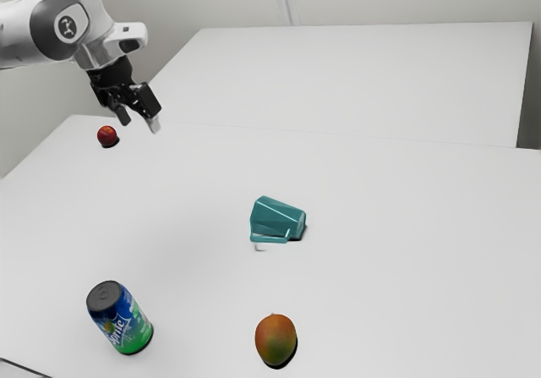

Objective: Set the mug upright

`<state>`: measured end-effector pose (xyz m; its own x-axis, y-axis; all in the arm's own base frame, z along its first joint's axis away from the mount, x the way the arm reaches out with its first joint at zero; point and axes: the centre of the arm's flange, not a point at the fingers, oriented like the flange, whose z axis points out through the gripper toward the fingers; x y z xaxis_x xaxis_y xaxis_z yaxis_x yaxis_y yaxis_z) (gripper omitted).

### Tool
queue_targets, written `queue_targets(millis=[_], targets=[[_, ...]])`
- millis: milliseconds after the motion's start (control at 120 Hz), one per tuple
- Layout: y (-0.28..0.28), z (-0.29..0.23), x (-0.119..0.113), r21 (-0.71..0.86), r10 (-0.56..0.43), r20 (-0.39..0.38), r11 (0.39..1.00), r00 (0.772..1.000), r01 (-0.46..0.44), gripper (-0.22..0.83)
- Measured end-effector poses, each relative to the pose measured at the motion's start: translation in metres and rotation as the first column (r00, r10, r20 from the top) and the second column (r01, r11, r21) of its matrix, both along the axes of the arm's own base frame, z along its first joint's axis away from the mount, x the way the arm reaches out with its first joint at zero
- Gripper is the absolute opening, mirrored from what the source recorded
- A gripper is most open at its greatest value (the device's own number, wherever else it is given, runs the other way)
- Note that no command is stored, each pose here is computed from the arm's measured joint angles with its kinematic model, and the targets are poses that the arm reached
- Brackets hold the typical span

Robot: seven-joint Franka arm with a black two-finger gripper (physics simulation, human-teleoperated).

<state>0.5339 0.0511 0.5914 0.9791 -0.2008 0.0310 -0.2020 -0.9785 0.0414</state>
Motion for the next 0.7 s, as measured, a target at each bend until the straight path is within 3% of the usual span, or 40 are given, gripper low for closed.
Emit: queue_targets(millis=[167,375,567,700], targets=[[-0.002,-0.008,-0.004,-0.011,0.012,-0.027,1.0,1.0,-0.012,0.62],[-0.005,-0.079,-0.004,-0.142,0.083,-0.102,0.985,0.991,-0.097,0.62],[-0.019,-0.126,-0.006,-0.35,0.186,-0.158,0.908,0.97,-0.231,0.62],[-0.031,-0.154,0.005,-0.435,0.246,-0.198,0.845,0.949,-0.31,0.62]])
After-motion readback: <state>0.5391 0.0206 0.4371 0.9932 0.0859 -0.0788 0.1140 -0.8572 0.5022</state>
